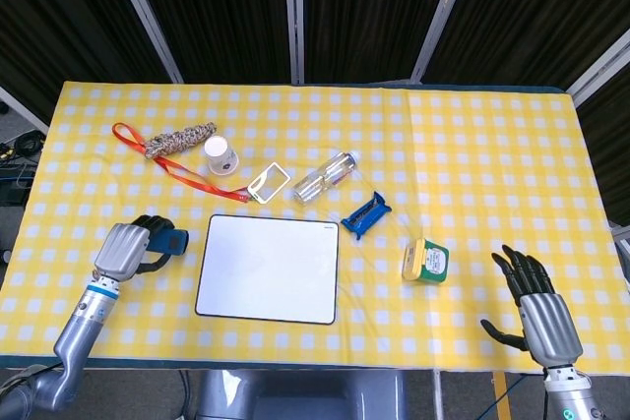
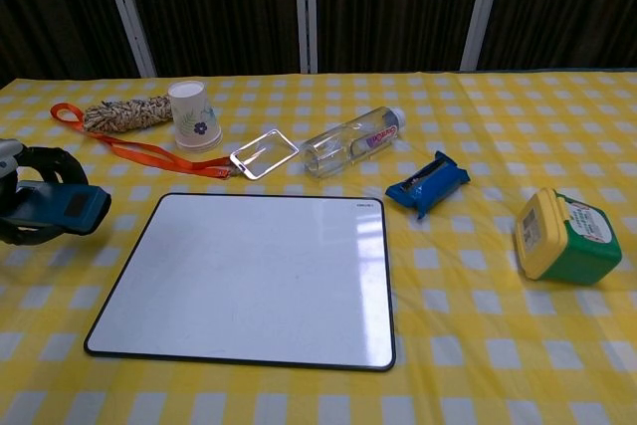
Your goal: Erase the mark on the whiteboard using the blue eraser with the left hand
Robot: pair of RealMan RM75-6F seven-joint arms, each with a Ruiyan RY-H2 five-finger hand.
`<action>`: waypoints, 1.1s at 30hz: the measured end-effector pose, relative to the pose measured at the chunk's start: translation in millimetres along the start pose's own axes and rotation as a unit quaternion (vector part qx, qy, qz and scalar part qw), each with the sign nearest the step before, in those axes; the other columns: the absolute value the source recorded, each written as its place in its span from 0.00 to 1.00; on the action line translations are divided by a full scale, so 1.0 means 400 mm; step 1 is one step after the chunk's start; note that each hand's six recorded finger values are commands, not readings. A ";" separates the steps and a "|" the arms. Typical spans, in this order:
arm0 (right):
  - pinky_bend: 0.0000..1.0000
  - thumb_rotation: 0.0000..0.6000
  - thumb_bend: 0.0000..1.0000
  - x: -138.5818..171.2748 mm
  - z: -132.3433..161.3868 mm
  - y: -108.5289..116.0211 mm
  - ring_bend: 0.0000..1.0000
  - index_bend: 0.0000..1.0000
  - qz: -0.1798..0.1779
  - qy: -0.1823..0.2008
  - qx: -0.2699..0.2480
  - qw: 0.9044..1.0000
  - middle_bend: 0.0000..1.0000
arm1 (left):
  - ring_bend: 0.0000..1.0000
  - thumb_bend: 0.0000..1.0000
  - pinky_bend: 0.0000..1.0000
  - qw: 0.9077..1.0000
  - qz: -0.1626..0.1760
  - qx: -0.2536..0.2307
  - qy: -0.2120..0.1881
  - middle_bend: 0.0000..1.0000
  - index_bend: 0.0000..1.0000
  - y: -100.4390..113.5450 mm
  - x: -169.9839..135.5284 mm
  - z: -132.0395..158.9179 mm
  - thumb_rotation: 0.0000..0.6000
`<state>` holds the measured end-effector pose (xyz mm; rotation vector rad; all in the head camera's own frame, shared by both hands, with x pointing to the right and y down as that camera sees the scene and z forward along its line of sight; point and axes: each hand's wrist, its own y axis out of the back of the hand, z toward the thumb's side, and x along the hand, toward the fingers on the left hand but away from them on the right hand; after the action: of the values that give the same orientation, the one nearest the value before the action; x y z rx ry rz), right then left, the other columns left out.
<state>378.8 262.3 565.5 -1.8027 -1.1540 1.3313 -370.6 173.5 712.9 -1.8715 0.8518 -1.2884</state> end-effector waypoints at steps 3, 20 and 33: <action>0.00 1.00 0.07 0.000 -0.001 0.000 0.00 0.00 -0.001 0.000 0.001 1.000 0.00 | 0.21 0.21 0.19 1.000 -0.013 -0.003 0.005 0.14 0.36 -0.014 -0.005 0.002 1.00; 0.00 1.00 0.07 0.000 0.001 -0.001 0.00 0.00 -0.002 0.003 0.003 1.000 0.00 | 0.00 0.07 0.00 0.998 -0.026 -0.021 0.048 0.00 0.00 0.039 -0.092 0.001 1.00; 0.00 1.00 0.06 0.002 0.012 0.008 0.00 0.00 -0.010 0.018 0.005 1.000 0.00 | 0.00 0.07 0.00 0.991 0.121 -0.016 0.061 0.00 0.00 0.162 -0.291 -0.005 1.00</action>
<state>375.2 261.6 560.9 -1.7954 -1.1424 1.2862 -414.3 234.1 602.8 -1.6670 1.1332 -1.2517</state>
